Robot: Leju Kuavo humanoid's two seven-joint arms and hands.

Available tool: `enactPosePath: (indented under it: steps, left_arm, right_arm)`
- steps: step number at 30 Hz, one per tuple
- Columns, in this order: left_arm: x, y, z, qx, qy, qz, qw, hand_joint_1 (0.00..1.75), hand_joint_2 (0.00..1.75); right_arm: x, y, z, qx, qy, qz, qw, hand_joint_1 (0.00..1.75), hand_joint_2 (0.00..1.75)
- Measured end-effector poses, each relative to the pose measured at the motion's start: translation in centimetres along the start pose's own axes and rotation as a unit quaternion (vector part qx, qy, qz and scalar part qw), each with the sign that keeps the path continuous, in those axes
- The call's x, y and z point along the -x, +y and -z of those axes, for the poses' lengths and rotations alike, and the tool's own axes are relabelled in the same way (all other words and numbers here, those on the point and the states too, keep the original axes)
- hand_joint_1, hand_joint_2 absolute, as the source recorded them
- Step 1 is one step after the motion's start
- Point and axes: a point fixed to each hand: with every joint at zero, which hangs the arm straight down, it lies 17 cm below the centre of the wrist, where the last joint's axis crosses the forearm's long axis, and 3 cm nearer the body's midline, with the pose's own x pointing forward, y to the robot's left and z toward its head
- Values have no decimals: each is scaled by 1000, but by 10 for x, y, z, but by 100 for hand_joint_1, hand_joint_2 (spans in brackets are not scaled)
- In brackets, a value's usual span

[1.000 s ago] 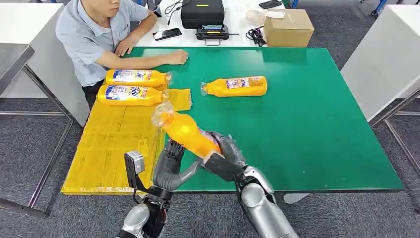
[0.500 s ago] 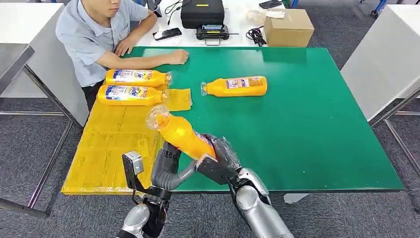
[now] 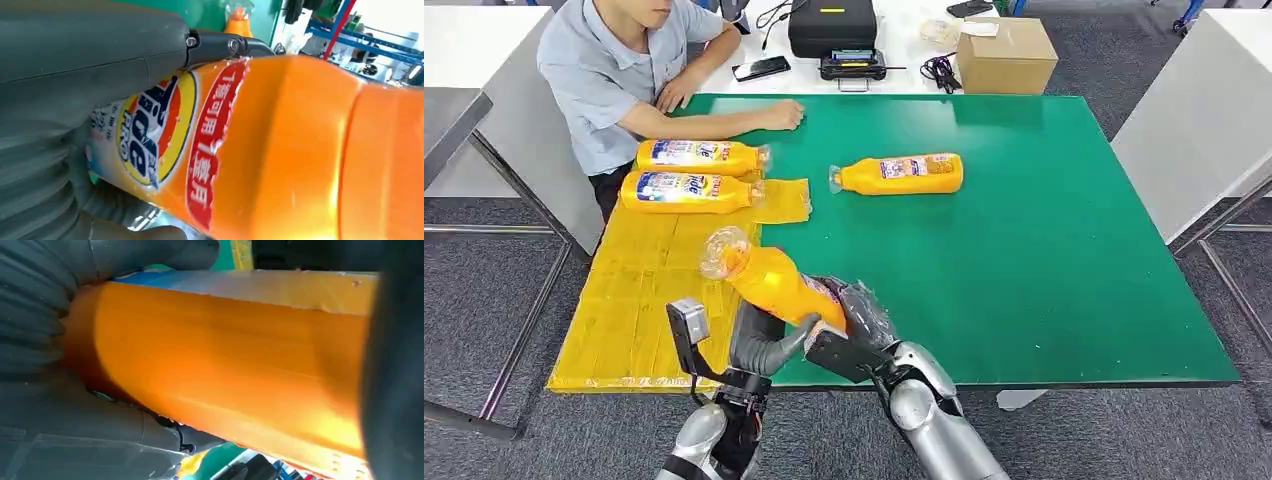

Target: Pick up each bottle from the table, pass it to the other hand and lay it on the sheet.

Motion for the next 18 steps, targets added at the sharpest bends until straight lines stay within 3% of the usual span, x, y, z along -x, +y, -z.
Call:
enactPosePath:
  steps: [12, 13, 14, 16, 17, 18]
  left_arm:
    - [-4, 2, 1, -2, -8, -25, 1000, 0, 175]
    - [-4, 1, 1, -2, -9, -25, 1000, 101, 175]
    - [-4, 1, 1, -1, -9, -25, 1000, 175, 175]
    - [-4, 1, 1, -1, -10, -24, 1000, 175, 175]
    - [-5, 1, 1, 0, -11, -24, 1000, 175, 175]
    - [-5, 1, 1, 1, -11, -25, 1000, 175, 175]
  right_arm:
    - [-8, 0, 1, 5, -14, 17, 1000, 164, 175]
    - [-8, 0, 1, 5, -14, 18, 1000, 159, 175]
    - [-8, 0, 1, 5, -14, 18, 1000, 155, 175]
    - [-8, 0, 1, 5, -14, 18, 1000, 148, 175]
    - [-8, 0, 1, 6, -14, 19, 1000, 134, 175]
    - [-8, 0, 2, 7, -15, 22, 1000, 51, 175]
